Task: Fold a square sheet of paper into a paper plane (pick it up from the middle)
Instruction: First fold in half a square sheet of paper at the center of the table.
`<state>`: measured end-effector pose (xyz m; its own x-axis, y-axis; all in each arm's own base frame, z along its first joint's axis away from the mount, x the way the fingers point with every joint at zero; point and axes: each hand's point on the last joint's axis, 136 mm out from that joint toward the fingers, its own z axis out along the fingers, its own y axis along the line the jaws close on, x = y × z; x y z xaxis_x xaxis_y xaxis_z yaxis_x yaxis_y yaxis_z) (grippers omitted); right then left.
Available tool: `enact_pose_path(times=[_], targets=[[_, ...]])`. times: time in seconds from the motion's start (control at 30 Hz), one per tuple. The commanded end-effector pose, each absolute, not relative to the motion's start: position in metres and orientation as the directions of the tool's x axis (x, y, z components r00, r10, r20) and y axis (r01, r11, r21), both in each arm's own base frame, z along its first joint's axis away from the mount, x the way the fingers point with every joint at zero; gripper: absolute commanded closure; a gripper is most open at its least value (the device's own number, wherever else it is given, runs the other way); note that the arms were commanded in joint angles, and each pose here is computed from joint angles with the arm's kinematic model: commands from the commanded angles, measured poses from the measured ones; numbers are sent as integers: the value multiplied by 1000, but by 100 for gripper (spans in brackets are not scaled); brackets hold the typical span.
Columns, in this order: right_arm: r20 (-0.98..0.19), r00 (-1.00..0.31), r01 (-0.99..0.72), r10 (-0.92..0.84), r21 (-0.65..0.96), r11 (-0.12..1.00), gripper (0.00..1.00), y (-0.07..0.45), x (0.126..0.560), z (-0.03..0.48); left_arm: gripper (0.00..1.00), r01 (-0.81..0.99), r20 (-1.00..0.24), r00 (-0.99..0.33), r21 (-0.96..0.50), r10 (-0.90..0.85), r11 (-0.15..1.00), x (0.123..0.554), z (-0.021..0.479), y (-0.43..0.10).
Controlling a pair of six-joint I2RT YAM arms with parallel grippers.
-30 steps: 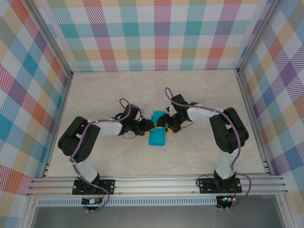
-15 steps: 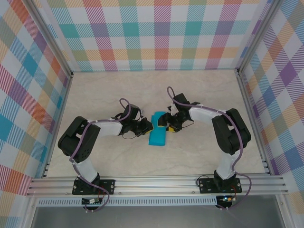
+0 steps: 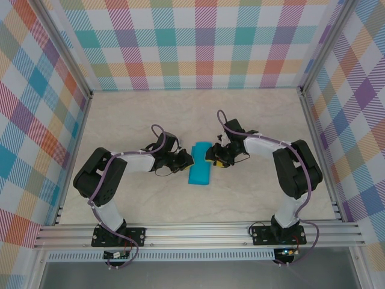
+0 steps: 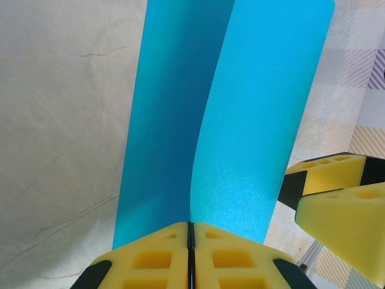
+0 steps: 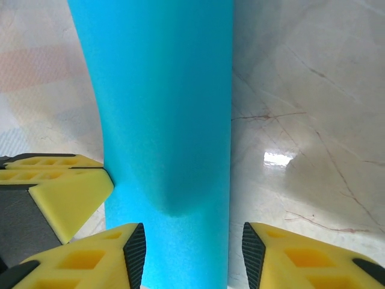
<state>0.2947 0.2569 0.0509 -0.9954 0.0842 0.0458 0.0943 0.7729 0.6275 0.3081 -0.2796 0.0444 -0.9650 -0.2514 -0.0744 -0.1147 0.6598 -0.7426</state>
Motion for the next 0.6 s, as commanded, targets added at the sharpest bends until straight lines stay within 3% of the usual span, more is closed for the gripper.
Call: enact_pose_path(times=[0.0,0.17,0.33,0.37,0.57], targets=[[79,-993,115,84,612,782,53,254,291,42,91,-95,-106,-959,-751,-262,653,316,57,-276],[99,-993,117,72,593,796,53,256,291,33,83,-98,-105,-959,-751,-264,653,316,61,-276],[100,-993,115,69,577,809,53,255,292,28,63,-117,-155,-941,-685,-301,719,314,68,-256],[101,-993,113,67,571,813,53,256,292,27,55,-126,-167,-936,-665,-310,736,314,71,-250],[105,-990,131,89,519,845,50,253,293,23,52,-149,-258,-902,-570,-348,808,311,92,-219]])
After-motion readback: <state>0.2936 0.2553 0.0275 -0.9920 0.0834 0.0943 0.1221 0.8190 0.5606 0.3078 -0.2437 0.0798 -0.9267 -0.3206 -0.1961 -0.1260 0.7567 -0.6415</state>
